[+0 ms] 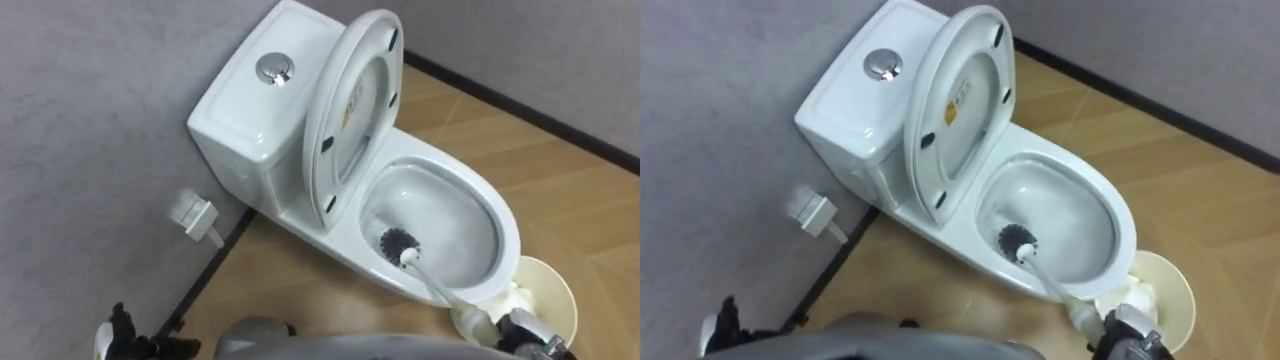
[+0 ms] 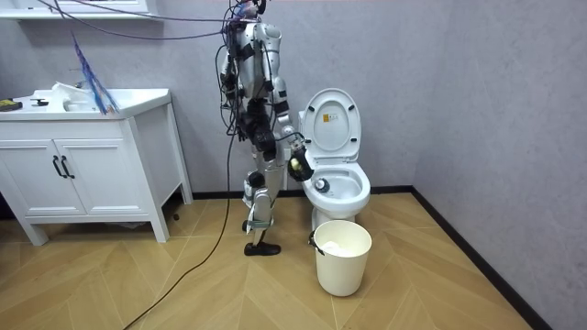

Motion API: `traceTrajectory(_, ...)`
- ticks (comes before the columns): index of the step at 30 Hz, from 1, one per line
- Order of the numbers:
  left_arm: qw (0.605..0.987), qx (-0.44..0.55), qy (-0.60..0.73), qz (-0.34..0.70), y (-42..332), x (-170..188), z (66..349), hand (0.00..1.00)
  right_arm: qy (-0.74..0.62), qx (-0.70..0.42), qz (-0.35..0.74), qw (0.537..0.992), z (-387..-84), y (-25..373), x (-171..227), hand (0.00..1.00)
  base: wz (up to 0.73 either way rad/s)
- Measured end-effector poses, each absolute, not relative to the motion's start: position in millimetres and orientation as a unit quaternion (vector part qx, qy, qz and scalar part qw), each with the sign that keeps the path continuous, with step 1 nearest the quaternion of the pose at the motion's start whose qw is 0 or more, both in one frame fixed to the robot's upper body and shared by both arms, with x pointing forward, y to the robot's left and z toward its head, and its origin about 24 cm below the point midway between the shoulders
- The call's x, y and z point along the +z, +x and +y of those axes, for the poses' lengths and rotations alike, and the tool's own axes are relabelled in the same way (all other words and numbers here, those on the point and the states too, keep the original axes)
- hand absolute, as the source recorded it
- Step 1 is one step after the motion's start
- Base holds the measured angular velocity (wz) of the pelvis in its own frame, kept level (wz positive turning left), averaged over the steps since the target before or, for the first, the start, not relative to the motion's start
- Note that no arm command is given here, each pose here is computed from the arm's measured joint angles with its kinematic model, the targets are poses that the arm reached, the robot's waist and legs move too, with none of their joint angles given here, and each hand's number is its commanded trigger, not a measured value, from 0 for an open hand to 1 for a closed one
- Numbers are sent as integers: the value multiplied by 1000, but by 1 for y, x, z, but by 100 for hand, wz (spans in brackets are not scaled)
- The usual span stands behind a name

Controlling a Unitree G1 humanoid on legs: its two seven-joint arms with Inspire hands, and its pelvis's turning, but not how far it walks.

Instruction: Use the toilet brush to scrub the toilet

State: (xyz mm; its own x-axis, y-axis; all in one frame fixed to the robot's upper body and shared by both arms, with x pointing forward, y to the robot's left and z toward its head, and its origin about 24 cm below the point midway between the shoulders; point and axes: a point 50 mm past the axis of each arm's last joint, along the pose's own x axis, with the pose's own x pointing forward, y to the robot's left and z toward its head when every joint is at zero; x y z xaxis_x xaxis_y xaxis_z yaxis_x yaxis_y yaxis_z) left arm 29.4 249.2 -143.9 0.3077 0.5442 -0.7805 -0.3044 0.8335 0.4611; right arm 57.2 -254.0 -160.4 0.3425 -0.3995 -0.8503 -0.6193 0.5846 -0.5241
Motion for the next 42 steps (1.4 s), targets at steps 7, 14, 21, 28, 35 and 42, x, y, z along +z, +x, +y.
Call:
traceTrajectory(7,785,296,29,544,19,-151,249,0,-379,14,584,718,-256,48,-160,100,-14)
traceTrajectory(14,756,293,24,585,-2,-158,249,0,-342,-68,589,729,-263,30,-158,100,-37)
traceTrajectory(21,780,248,62,571,20,-157,250,0,-330,-150,559,746,-269,25,-152,100,-30)
traceTrajectory(28,811,194,135,534,47,-154,250,0,-327,-232,485,778,-271,46,-142,100,-22)
traceTrajectory(35,821,149,164,526,55,-155,241,0,-323,-294,440,785,-275,58,-132,100,-15)
traceTrajectory(42,824,123,174,525,56,-155,238,0,-310,-314,422,792,-275,61,-130,0,-1)
